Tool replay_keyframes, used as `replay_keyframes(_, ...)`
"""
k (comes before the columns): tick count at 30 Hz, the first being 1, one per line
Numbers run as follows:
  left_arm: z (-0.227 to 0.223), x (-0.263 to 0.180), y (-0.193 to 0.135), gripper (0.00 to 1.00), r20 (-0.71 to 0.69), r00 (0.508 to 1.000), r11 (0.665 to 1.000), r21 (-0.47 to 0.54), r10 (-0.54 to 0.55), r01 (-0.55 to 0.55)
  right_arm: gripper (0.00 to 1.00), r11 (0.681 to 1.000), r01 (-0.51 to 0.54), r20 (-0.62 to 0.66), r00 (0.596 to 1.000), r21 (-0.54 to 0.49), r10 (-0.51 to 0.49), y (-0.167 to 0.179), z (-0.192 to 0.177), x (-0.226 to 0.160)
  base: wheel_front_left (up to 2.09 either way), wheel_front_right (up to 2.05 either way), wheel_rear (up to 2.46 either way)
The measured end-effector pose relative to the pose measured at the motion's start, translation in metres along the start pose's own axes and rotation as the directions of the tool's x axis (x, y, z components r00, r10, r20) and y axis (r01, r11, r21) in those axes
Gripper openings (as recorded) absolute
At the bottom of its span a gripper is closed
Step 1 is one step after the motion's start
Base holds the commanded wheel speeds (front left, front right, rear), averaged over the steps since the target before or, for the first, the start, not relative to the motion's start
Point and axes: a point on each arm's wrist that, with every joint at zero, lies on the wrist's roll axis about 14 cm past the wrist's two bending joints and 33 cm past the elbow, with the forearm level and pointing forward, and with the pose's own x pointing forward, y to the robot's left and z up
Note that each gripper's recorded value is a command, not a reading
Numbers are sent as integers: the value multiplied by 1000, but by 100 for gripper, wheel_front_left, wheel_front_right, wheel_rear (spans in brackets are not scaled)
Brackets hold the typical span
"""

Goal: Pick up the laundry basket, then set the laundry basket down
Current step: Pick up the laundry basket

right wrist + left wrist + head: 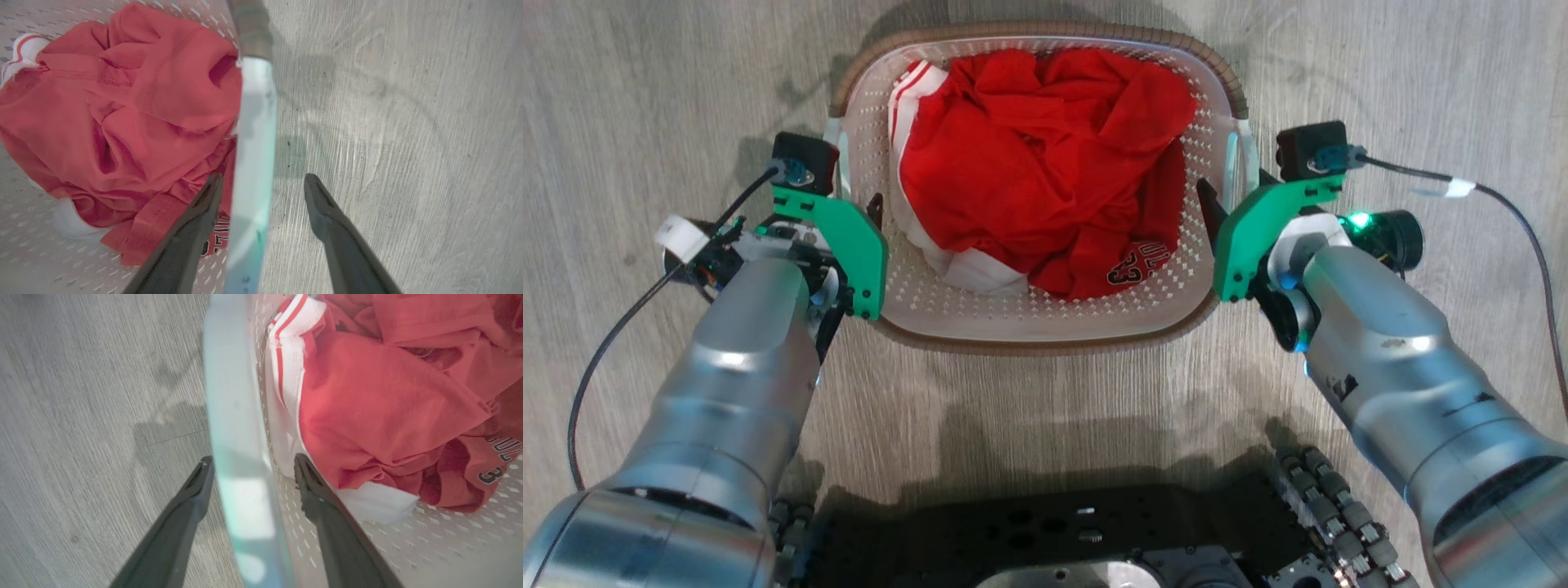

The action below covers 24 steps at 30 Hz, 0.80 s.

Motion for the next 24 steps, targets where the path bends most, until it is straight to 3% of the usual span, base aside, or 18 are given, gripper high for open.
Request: replay_keyframes(24, -15, 17, -1, 100, -78, 996, 999, 2, -33, 33, 100, 1000, -28, -64, 998, 5, 28, 3, -14, 21, 0, 0, 0)
